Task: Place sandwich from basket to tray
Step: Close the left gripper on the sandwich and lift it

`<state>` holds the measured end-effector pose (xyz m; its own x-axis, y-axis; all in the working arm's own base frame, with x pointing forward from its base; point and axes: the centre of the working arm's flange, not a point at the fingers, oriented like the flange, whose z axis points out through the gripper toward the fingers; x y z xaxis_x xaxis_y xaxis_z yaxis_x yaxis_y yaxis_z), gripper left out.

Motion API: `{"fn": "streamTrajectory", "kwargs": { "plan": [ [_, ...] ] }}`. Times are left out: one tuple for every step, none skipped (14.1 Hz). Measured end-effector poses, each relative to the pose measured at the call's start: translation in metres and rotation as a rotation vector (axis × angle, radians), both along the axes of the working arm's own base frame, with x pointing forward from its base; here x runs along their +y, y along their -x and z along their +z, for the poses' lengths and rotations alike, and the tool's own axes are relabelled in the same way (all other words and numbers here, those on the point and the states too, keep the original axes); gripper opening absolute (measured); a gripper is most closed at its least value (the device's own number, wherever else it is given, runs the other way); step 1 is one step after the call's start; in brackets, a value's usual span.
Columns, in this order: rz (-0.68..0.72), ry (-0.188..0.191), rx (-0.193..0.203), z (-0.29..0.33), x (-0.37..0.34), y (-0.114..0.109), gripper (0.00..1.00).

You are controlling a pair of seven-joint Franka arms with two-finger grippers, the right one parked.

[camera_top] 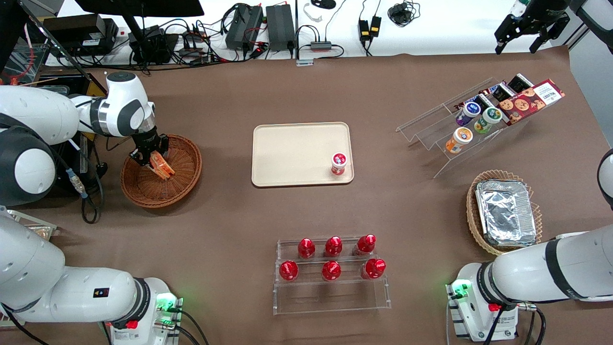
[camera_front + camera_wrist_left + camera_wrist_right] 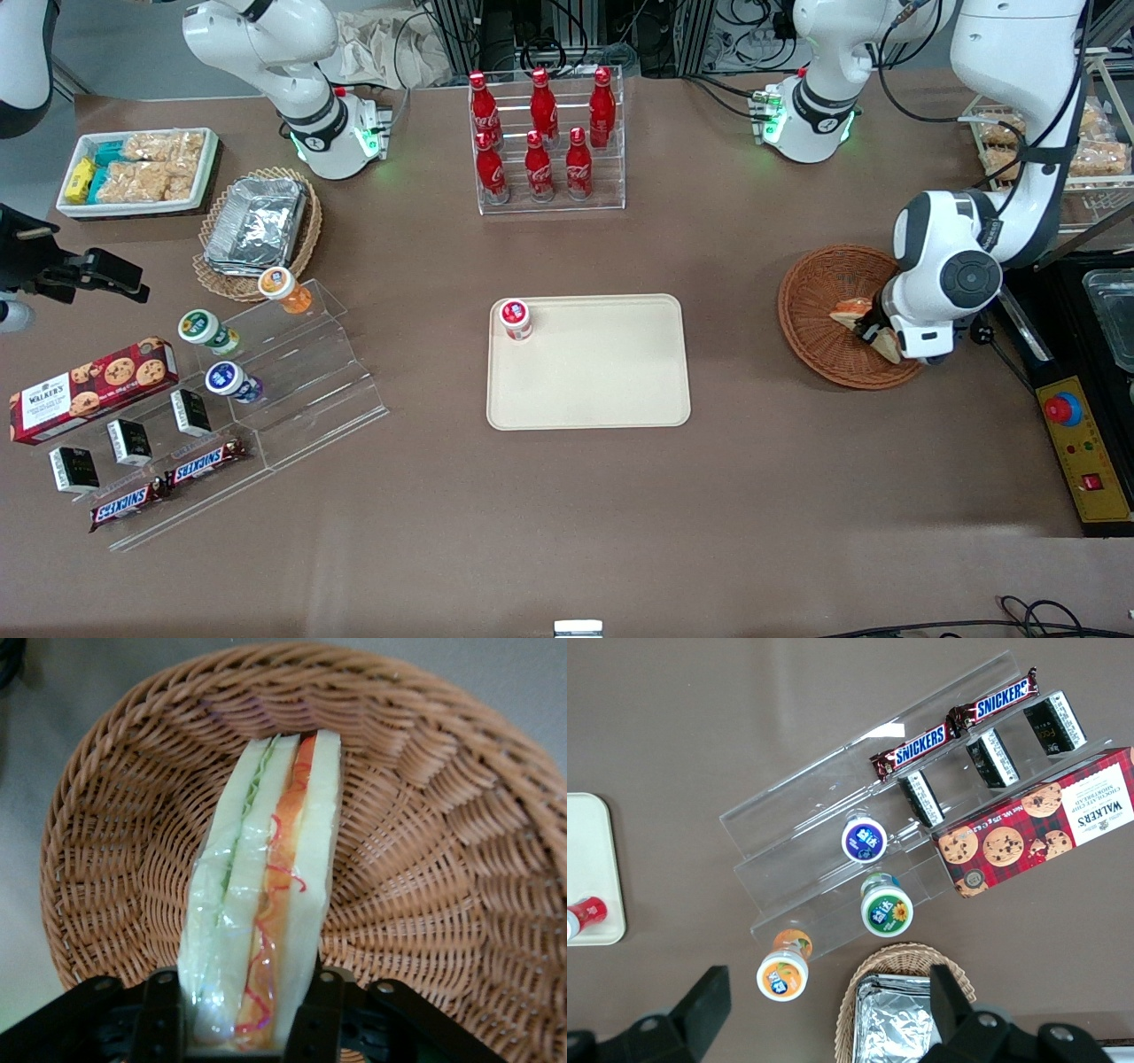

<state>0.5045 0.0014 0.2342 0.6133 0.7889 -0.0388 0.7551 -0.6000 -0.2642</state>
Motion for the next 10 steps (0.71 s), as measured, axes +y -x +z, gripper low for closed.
{"fn": "streamTrajectory", "kwargs": {
  "plan": [
    [0.010, -0.005, -0.002, 0.004, 0.000, -0.002, 0.38],
    [0.023, -0.014, 0.003, 0.011, 0.000, -0.004, 0.38],
    [0.035, -0.027, 0.012, 0.021, -0.001, -0.007, 0.38],
    [0.045, -0.039, 0.028, 0.036, -0.003, -0.012, 0.38],
    [0.051, -0.049, 0.045, 0.054, -0.005, -0.018, 0.38],
    [0.050, -0.057, 0.056, 0.075, -0.010, -0.025, 0.38],
    [0.044, -0.063, 0.060, 0.097, -0.017, -0.032, 0.38],
    [0.038, -0.067, 0.059, 0.119, -0.026, -0.039, 0.38],
    [0.030, -0.070, 0.052, 0.139, -0.036, -0.046, 0.36],
    [0.018, -0.070, 0.040, 0.158, -0.046, -0.052, 0.29]
  ]
}}
